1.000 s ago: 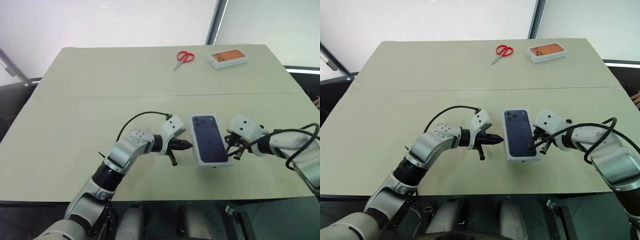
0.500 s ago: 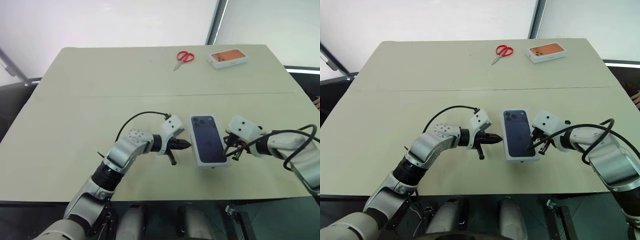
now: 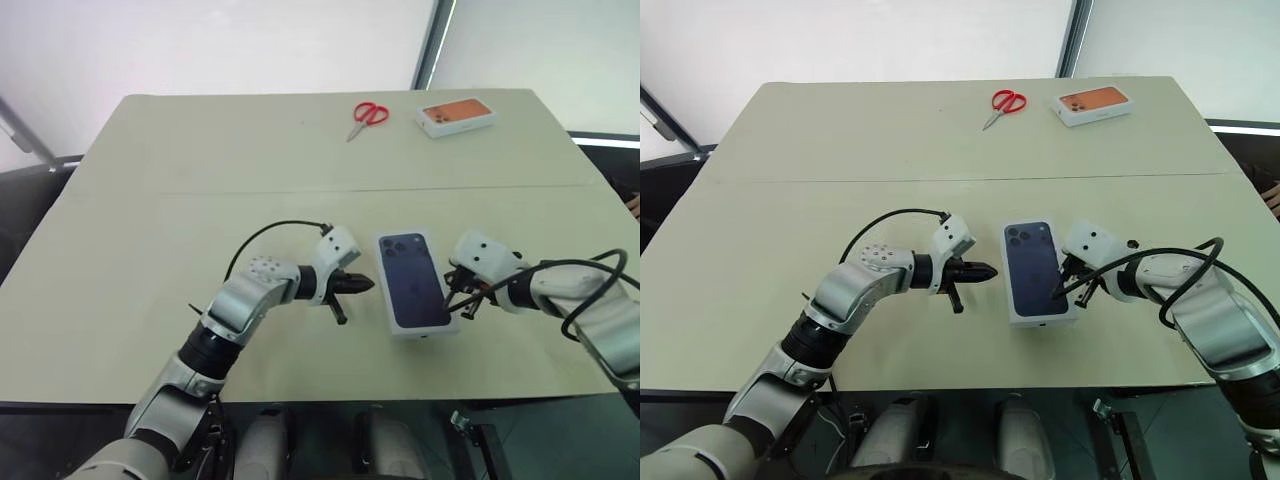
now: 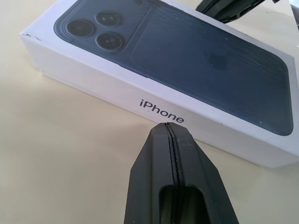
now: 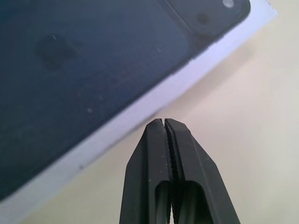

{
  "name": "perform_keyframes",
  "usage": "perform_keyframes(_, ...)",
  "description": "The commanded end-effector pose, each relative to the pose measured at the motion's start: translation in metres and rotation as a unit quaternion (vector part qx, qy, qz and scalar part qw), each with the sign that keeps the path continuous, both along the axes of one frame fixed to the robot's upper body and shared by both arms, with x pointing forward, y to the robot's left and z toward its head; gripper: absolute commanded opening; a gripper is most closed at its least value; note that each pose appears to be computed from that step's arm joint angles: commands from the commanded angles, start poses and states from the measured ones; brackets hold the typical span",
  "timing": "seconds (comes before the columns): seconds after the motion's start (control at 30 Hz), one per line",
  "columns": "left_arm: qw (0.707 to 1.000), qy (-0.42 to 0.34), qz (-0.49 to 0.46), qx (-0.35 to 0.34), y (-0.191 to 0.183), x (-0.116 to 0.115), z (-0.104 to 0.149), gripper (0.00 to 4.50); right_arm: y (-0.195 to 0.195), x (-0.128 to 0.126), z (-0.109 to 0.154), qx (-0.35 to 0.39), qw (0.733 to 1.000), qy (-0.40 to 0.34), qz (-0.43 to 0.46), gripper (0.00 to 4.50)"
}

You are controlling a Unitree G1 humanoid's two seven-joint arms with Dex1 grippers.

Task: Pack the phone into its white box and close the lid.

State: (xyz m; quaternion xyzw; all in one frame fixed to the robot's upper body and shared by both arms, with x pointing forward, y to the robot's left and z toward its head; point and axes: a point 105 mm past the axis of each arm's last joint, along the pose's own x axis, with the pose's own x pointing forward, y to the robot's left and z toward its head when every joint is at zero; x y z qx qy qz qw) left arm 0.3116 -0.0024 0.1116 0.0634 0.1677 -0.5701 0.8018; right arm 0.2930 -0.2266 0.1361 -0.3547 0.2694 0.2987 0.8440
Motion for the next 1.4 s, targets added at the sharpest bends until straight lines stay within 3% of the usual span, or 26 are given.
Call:
perform_keyframes(0.03,0.997,-0.032,0.023,-0.059,0.005,0.012,0.038,0.00,-0.018,0.001,0.031,-0.013,0.999,-0.048,-0.003,0.08)
perform_keyframes(0.2,0.993,-0.055,0.050,-0.089,-0.016,0.035,0.066,0.00,0.000,-0.027,0.047,0.056,0.996,-0.023,0.067,0.08)
perform_keyframes(0.27,0.994,-0.054,0.054,-0.078,-0.027,0.043,0.064,0.00,0.012,-0.037,0.042,0.075,0.993,-0.001,0.089,0.08)
perform_keyframes(0.37,0.997,-0.054,0.055,0.000,-0.049,0.051,0.038,0.00,0.024,-0.051,0.012,0.066,0.991,0.042,0.107,0.08)
perform_keyframes(0.5,0.996,-0.028,0.046,0.067,-0.056,0.049,0.007,0.00,0.021,-0.052,-0.019,0.041,0.994,0.061,0.075,0.08)
perform_keyframes(0.67,0.997,-0.019,0.031,0.074,-0.058,0.043,-0.003,0.00,0.020,-0.048,-0.030,0.030,0.996,0.059,0.063,0.08)
perform_keyframes(0.77,0.997,-0.021,0.042,0.056,-0.055,0.045,0.001,0.00,0.021,-0.041,-0.024,0.030,0.997,0.037,0.066,0.08)
perform_keyframes(0.87,0.997,-0.043,0.063,-0.014,-0.048,0.052,0.027,0.00,0.024,-0.025,-0.003,0.059,0.996,-0.016,0.064,0.08)
perform_keyframes(0.93,0.983,-0.094,0.122,-0.097,-0.013,0.063,0.062,0.00,0.026,0.005,0.031,0.113,0.986,-0.113,0.033,0.08)
perform_keyframes(1.03,0.960,-0.130,0.210,-0.130,0.045,0.068,0.078,0.00,0.020,0.034,0.052,0.146,0.973,-0.176,-0.003,0.08)
perform_keyframes(1.2,0.927,-0.172,0.326,-0.072,0.143,0.050,0.064,0.00,0.008,0.067,0.060,0.234,0.950,-0.202,-0.051,0.08)
perform_keyframes(1.4,0.896,-0.173,0.407,-0.040,0.198,0.030,0.048,0.00,-0.003,0.078,0.053,0.264,0.945,-0.186,-0.052,0.08)
